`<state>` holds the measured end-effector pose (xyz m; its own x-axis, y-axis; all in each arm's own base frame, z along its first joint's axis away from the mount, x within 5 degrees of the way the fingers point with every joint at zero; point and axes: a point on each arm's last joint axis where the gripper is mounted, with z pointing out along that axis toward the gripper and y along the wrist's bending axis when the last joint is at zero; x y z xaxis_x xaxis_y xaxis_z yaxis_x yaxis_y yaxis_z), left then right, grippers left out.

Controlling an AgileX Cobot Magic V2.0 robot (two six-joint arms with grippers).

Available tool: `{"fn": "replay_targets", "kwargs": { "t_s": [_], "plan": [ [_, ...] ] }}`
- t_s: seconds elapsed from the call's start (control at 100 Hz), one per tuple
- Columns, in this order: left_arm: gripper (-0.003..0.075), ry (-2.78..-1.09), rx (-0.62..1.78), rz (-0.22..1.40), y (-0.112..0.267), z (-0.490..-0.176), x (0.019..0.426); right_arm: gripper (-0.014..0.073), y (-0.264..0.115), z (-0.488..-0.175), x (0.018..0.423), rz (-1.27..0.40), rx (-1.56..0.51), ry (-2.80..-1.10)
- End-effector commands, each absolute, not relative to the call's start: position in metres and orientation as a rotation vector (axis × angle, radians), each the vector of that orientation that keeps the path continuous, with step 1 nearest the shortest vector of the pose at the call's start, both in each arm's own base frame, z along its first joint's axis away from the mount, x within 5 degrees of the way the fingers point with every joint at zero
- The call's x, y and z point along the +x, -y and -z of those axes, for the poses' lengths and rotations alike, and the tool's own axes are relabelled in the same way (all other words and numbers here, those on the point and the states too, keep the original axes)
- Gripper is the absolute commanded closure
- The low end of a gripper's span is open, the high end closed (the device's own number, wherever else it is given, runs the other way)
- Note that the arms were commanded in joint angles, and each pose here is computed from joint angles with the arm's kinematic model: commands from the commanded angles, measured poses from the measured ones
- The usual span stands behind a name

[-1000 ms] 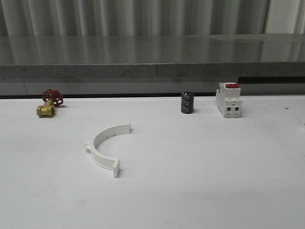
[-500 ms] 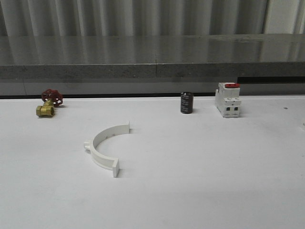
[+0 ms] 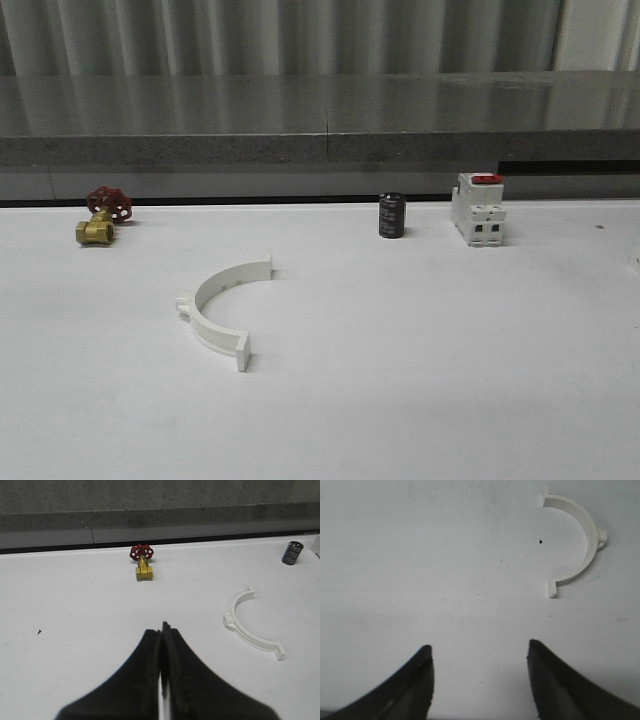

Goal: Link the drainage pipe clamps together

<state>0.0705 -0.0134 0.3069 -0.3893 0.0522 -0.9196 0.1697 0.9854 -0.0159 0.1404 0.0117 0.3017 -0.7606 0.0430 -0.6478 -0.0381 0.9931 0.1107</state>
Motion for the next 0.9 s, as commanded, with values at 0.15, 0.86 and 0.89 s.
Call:
{"fn": "replay_targets", "kwargs": {
  "t_s": [0.15,0.86,0.89],
  "plan": [
    [0.0741,-1.878,0.142,0.130,0.013,-0.321,0.073,0.0075,-0.012,-0.324,0.166,-0.158,0.008,-2.393],
    [0.0741,-1.878,0.142,0.130,0.013,-0.321,0.073,0.0075,0.070,-0.277,0.305,0.037,0.192,-2.603],
    [0.0741,-1.878,0.142,0.130,0.013,-0.321,0.073,0.0075,0.073,-0.271,0.310,0.038,0.201,-2.615]
  ]
}}
